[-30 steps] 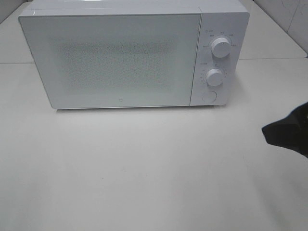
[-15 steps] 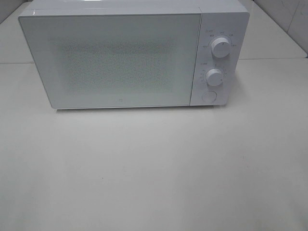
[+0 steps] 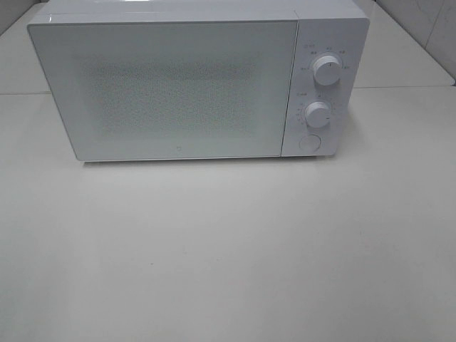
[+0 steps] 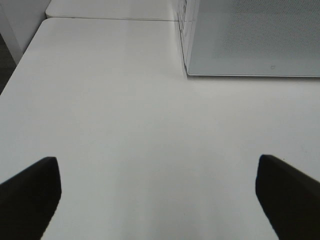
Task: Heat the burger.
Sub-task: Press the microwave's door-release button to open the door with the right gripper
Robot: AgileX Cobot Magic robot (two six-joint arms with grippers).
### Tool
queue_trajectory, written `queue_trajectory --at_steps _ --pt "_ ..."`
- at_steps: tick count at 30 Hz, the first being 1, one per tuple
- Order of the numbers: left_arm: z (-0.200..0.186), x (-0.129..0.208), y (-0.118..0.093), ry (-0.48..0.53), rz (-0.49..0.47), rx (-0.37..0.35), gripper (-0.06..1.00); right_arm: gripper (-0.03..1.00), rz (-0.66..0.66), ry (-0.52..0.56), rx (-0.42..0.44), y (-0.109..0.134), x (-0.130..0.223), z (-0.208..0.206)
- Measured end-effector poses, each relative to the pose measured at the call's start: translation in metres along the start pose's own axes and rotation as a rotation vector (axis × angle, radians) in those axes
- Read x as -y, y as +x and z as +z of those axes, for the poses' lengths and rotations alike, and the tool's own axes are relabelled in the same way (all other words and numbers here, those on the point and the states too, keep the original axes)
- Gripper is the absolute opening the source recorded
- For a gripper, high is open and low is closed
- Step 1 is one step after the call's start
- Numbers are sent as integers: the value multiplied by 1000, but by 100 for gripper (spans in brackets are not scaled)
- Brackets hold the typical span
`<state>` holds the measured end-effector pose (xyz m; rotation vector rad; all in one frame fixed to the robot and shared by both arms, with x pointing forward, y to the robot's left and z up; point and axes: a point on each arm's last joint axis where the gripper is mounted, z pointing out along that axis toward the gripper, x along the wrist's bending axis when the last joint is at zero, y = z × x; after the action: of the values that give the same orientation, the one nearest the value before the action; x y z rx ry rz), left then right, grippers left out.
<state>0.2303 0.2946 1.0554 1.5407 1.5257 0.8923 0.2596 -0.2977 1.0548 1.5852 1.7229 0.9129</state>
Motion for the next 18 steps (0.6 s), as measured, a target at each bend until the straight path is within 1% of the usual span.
queue_trajectory --at_steps 5,12,18 --pt "0 0 0 0 0 0 97 77 13 -27 17 -1 8 -5" --pt "0 0 0 0 0 0 97 77 34 -114 50 -1 17 -16" --pt "0 0 0 0 0 0 97 77 40 -126 61 -1 19 -19"
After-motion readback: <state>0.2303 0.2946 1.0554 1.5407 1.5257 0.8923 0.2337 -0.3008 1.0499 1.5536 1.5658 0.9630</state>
